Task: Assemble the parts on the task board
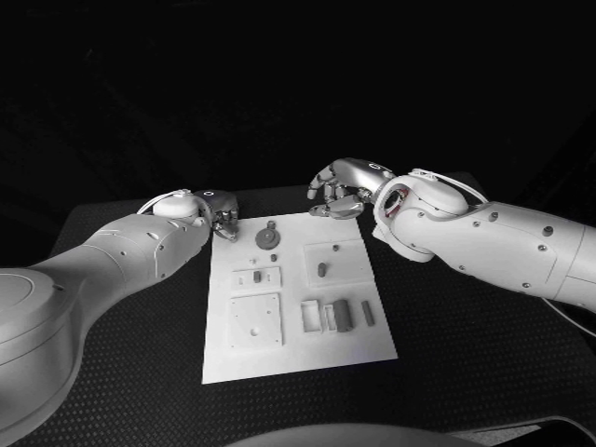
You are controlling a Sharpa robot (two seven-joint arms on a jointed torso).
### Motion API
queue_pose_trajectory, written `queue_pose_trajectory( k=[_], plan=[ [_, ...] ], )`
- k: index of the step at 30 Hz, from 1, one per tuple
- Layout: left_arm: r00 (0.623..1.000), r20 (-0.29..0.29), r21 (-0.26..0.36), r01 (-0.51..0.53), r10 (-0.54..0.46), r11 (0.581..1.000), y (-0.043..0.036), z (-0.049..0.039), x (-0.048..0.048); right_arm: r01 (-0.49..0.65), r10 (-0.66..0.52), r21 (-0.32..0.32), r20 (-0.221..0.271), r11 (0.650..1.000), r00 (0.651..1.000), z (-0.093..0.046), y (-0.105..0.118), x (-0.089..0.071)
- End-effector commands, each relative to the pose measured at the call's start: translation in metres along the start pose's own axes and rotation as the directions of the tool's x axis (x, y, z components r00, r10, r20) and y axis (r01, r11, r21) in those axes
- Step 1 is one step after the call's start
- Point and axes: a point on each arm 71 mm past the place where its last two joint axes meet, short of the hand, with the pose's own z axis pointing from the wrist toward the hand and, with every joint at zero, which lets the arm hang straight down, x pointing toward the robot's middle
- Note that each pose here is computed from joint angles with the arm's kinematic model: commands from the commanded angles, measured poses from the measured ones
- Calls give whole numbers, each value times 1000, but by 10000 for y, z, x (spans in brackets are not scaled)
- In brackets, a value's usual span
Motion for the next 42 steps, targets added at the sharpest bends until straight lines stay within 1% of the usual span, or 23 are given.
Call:
queue_pose_trajectory(
  k=[1,13,16,23,26,31,34,37,40,42],
  plan=[
    [999,-29,9,-24,24,1000,-55,3,80,6,-6,-5,-9,1000,1000,3,7,5],
    [998,-55,-9,-42,41,999,-17,-1,107,6,-6,-7,-11,1000,1000,10,16,10],
    [997,-62,-5,-40,40,999,-30,-3,145,6,-7,-7,-11,1000,1000,11,15,10],
    [998,-59,3,-25,25,1000,-55,-1,170,6,-6,-9,-13,1000,1000,15,22,14],
    [998,-66,-4,9,-9,1000,-38,-5,184,6,-6,-9,-13,1000,1000,17,26,15],
    [997,-75,-10,15,-15,1000,5,-14,211,6,-6,-11,-14,1000,1000,17,29,16],
    [996,-81,-7,21,-21,1000,10,-17,217,6,-6,-10,-15,1000,1000,15,26,15],
    [996,-90,1,26,-26,1000,0,-17,225,6,-6,-11,-15,1000,1000,14,28,15],
    [990,-132,7,59,-58,998,-17,-20,255,5,-6,-11,-14,1000,1000,13,27,14],
    [989,-136,11,62,-60,998,-24,-21,259,5,-6,-11,-14,1000,1000,13,28,15]
  ],
)
